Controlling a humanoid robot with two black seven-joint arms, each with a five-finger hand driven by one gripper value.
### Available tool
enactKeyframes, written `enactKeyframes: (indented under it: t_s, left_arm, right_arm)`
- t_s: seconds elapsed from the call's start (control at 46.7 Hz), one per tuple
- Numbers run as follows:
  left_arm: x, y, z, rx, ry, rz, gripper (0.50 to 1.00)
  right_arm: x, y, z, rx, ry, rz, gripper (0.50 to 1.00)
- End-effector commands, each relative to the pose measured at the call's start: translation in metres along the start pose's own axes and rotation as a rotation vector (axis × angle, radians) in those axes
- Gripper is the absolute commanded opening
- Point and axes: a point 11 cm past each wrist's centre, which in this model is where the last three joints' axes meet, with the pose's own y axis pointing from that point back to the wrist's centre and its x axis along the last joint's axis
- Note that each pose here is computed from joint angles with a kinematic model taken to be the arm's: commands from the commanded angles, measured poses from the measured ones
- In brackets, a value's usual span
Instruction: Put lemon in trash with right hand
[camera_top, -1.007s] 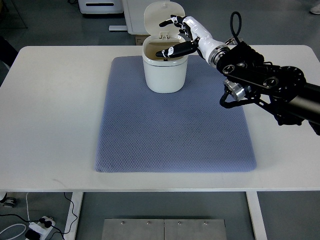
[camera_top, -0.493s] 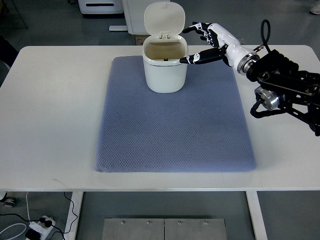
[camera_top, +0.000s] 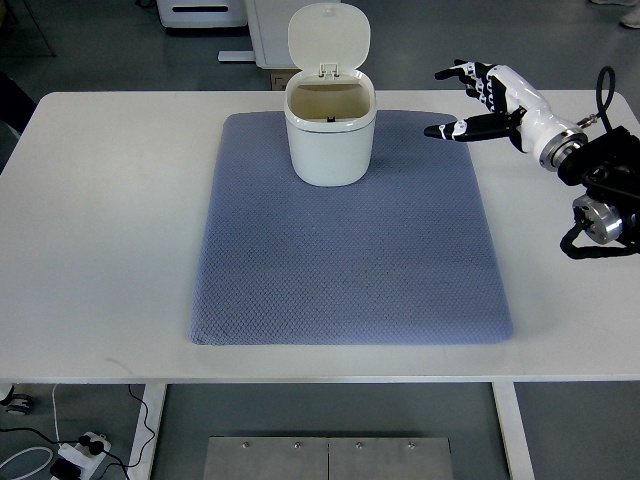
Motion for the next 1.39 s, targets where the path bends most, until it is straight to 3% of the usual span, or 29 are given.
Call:
enactKeyframes:
  t_s: [0.0, 0.557, 0.879, 1.093, 1.371]
  left_arm:
    - [0.0, 0.0, 0.0, 0.0, 0.0, 0.0, 1.0]
    - [0.0, 0.0, 0.0, 0.0, 0.0, 0.0, 1.0]
    - [0.0, 0.0, 0.0, 0.0, -0.001, 0.0, 1.0]
    - [0.0, 0.0, 0.0, 0.0, 0.0, 0.0, 1.0]
    - [0.0, 0.0, 0.0, 0.0, 0.0, 0.0, 1.0]
  right_arm:
    - [0.004, 0.005, 0.01, -0.008, -0.041, 0.025, 1.0]
    - [0.028, 0.023, 0.07, -0.072, -0.196, 0.192, 1.0]
    - [-0.003, 0.009, 0.066, 0.039, -0.357, 0.228, 1.0]
    - [-0.025, -0.006, 0.071, 0.021, -0.479, 0.239, 1.0]
    - [-0.001, -0.011, 0.086, -0.079, -0.739, 0.241, 1.0]
